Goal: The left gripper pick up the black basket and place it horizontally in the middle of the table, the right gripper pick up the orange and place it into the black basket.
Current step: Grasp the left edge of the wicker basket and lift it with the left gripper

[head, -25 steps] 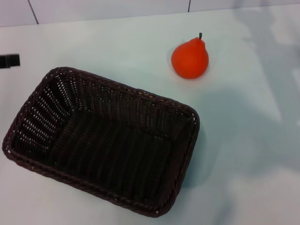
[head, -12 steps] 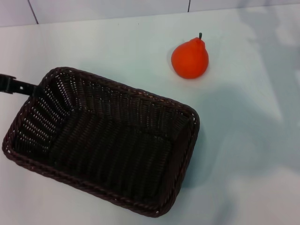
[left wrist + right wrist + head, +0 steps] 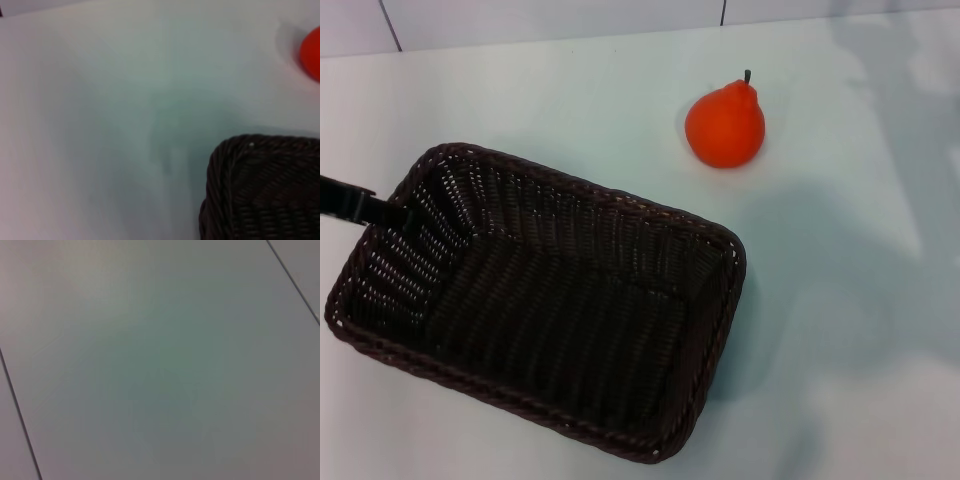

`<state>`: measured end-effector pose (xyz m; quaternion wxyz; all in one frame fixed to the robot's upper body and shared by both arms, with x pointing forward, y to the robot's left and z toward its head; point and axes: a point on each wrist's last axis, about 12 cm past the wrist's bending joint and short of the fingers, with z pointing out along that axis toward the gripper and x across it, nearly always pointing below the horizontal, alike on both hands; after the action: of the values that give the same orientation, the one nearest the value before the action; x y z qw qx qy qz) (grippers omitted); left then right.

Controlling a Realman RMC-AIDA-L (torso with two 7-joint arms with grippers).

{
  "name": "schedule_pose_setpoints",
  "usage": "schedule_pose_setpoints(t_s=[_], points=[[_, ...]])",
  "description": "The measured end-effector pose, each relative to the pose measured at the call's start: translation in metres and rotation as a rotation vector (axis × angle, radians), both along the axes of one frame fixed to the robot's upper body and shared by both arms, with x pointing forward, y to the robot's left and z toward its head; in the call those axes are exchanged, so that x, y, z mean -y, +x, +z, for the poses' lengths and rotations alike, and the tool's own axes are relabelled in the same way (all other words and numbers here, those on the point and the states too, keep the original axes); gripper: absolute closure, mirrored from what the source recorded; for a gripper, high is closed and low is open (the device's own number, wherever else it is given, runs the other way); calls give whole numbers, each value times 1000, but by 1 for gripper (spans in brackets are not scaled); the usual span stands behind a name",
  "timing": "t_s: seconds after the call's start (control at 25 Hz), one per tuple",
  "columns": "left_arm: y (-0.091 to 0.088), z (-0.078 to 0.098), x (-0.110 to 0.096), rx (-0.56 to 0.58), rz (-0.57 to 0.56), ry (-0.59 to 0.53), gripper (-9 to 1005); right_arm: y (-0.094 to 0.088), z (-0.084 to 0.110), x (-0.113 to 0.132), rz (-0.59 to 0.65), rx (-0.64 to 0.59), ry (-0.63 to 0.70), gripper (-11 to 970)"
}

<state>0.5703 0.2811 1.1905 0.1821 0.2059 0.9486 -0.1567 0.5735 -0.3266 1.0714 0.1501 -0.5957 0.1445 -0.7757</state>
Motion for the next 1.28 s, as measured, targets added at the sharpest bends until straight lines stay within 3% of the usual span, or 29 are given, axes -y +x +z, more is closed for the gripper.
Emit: schedule_pose_setpoints(t_s=[0.36, 0.6, 0.8, 0.92, 1.12, 1.28], points=[[3, -17, 9, -49, -20, 60, 185, 2, -2, -1, 3, -19, -1, 225], [3, -22, 13, -63, 4, 92, 241, 2, -4, 0, -4, -38, -3, 225], [2, -21, 13, -55, 9, 89, 457, 2, -4, 0, -7, -43, -2, 226], [2, -19, 13, -39, 9, 88, 676, 2, -4, 1, -9, -44, -3, 226], [2, -18, 12, -33, 19, 69, 804, 2, -5, 3, -13, -53, -4, 226], [0, -13, 5, -26, 62, -49, 807, 2, -6, 3, -17, -56, -4, 225]])
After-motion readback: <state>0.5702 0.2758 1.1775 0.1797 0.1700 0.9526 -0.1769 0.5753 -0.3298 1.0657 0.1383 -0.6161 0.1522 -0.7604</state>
